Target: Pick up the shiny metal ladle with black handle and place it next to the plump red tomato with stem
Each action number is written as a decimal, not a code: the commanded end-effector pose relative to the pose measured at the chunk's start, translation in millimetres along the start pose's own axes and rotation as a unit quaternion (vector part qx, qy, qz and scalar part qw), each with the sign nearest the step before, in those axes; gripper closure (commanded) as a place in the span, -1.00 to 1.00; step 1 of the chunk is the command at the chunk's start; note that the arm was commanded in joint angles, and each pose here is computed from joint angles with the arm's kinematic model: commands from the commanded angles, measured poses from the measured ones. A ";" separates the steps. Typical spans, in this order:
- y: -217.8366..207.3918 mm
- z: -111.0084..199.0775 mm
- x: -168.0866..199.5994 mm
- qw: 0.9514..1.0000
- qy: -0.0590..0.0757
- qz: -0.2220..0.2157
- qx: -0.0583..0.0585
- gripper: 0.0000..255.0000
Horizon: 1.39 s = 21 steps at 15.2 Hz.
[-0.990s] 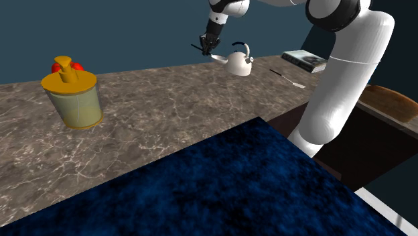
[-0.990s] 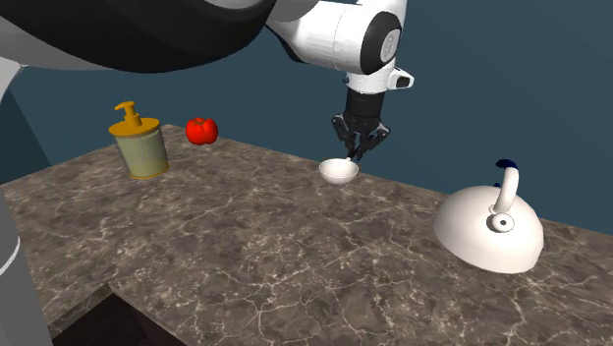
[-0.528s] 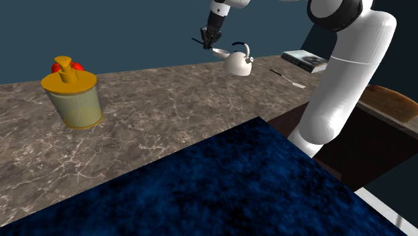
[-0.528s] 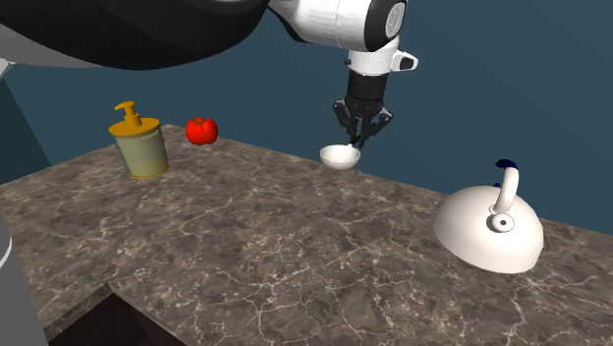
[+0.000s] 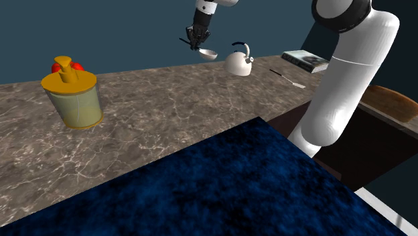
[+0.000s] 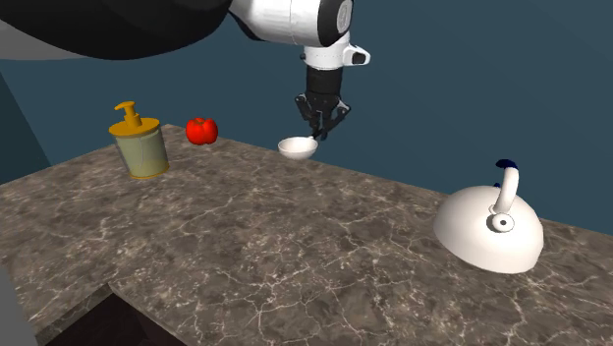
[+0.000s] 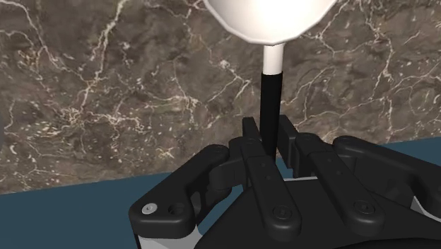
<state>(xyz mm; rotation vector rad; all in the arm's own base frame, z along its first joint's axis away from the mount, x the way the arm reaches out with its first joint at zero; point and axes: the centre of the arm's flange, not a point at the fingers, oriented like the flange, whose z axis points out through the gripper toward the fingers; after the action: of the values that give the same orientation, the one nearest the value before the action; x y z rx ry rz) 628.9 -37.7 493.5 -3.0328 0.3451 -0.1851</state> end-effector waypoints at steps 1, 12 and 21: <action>-26.4 1.6 -8.0 1.000 0.000 0.001 0.000 1.00; -169.0 12.6 -32.6 1.000 0.000 0.001 0.000 1.00; -285.7 21.5 -52.6 1.000 0.000 0.001 0.000 1.00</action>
<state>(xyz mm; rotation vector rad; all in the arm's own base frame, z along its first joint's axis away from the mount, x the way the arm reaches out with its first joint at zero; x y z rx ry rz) 643.8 240.7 493.7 -3.0333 0.3456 -0.1846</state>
